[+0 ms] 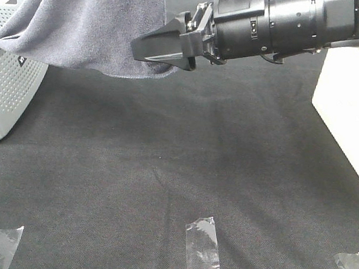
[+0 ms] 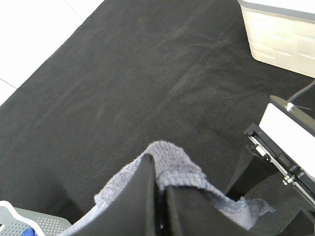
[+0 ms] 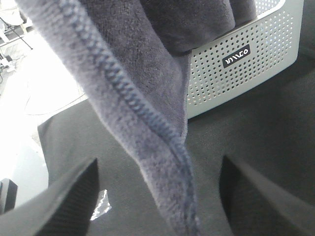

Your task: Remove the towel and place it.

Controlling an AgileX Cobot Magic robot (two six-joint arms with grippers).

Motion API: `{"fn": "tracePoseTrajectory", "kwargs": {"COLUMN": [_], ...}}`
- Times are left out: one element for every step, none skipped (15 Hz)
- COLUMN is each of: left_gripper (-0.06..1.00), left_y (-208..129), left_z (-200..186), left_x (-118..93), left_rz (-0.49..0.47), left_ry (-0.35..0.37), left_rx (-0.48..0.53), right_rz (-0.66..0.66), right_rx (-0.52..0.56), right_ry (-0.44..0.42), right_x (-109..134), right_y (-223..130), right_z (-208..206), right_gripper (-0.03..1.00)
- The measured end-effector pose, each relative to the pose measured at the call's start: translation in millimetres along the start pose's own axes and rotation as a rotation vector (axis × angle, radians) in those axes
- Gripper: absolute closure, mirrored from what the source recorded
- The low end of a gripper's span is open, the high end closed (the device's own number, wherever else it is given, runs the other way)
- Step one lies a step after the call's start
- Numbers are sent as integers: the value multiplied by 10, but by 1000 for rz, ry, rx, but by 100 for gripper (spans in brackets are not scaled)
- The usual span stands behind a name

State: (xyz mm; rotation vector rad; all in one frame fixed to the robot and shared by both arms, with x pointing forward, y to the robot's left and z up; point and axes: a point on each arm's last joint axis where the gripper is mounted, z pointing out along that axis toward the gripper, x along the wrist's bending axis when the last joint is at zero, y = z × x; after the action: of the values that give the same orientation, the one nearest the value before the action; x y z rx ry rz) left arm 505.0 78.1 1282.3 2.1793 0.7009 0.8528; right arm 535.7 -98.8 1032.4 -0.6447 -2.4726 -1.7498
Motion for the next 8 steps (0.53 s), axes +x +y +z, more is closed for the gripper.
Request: {"fn": "tracePoseTrajectory", "kwargs": {"left_gripper": [94, 94, 94, 94, 94, 94, 94, 94], "left_y": [3, 3, 16, 29, 38, 41, 42, 42], "left_z": [0, 0, 0, 0, -1, -1, -1, -1], "left_x": [-3, -3, -12, -23, -33, -38, -38, -39], "left_rz": [-5, -5, -16, -32, -44, -47, -49, -50], "left_ry": [-3, -3, -13, -26, -37, -43, -43, -44], "left_rx": [-4, -4, -17, -31, -42, -44, -45, -45], "right_rz": [-23, -23, -40, -41, -43, -44, -47, -53], "right_rx": [5, 5, 5, 6, 7, 9, 12, 18], "right_ry": [1, 1, -1, -7, -14, -15, -11, 7], "right_x": [0, 0, -1, -7, -13, -14, -10, 6], "right_y": [-4, -4, -4, -5, -6, -8, -11, -17], "right_z": [0, 0, 0, 0, 0, 0, 0, 0], "right_gripper": [36, 36, 48, 55, 62, 73, 85, 95]}}
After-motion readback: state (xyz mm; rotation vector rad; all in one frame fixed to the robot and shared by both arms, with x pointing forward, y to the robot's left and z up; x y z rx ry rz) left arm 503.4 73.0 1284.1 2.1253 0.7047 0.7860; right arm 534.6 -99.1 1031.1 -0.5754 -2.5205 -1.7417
